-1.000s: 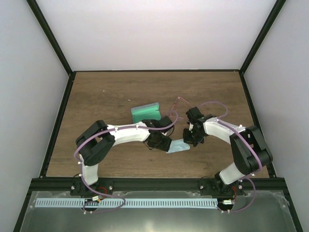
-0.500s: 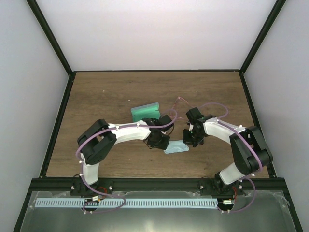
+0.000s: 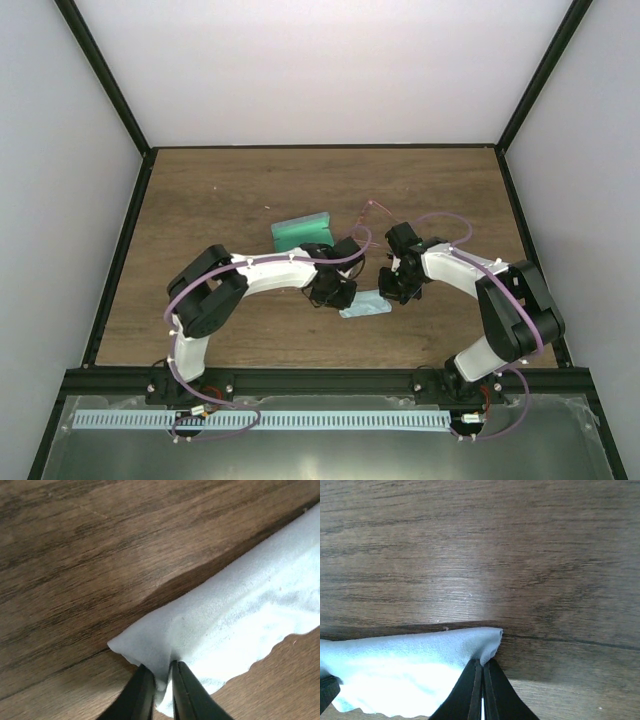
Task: Organize the sunglasses
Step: Pick up the glasses cleaning cloth from the center of the board.
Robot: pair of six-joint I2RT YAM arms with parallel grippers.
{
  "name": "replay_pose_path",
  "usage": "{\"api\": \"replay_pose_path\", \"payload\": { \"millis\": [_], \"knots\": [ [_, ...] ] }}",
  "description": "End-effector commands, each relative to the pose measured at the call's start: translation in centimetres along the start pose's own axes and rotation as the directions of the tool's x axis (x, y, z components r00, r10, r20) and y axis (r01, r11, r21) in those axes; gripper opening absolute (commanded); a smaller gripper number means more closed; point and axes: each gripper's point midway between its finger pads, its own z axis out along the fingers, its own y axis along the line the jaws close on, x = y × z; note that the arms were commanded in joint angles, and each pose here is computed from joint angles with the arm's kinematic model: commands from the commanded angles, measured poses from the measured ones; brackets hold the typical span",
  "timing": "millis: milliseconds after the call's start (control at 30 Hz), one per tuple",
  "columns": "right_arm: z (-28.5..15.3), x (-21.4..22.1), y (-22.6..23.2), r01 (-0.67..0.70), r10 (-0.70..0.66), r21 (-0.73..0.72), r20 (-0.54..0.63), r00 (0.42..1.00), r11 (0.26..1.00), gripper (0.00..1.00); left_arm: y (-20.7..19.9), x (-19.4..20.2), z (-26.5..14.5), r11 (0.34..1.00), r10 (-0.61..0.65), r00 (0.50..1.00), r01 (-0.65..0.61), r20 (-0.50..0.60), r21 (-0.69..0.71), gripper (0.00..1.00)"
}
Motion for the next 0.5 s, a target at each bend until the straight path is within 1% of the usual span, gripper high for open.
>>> {"api": "replay_pose_path", "payload": {
  "millis": [0,33,233,467],
  "knots": [
    [0.2,0.8,-0.2,0.004,-0.003,0.016,-0.026,1.0,1.0,0.01,2.0,3.0,2.8,0.998,-0.011,0.993,0.003,-0.12,-0.068,0.06],
    [0.2,0.7,-0.1,0.006,-0.006,0.013,-0.024,1.0,1.0,0.01,2.0,3.0,2.8,0.998,-0.011,0.993,0.002,-0.12,-0.068,0.04],
    [-0.9,0.0,0.9,0.034,-0.034,-0.022,0.004,0.999,0.999,0.01,1.7,2.3,2.2,0.998,-0.003,0.996,-0.002,-0.092,-0.055,0.04],
    [-3.4,-1.8,3.7,0.087,-0.083,-0.079,0.055,0.995,0.993,0.01,1.5,0.7,0.4,1.0,-0.019,0.999,0.018,-0.044,-0.021,0.04]
  ]
}}
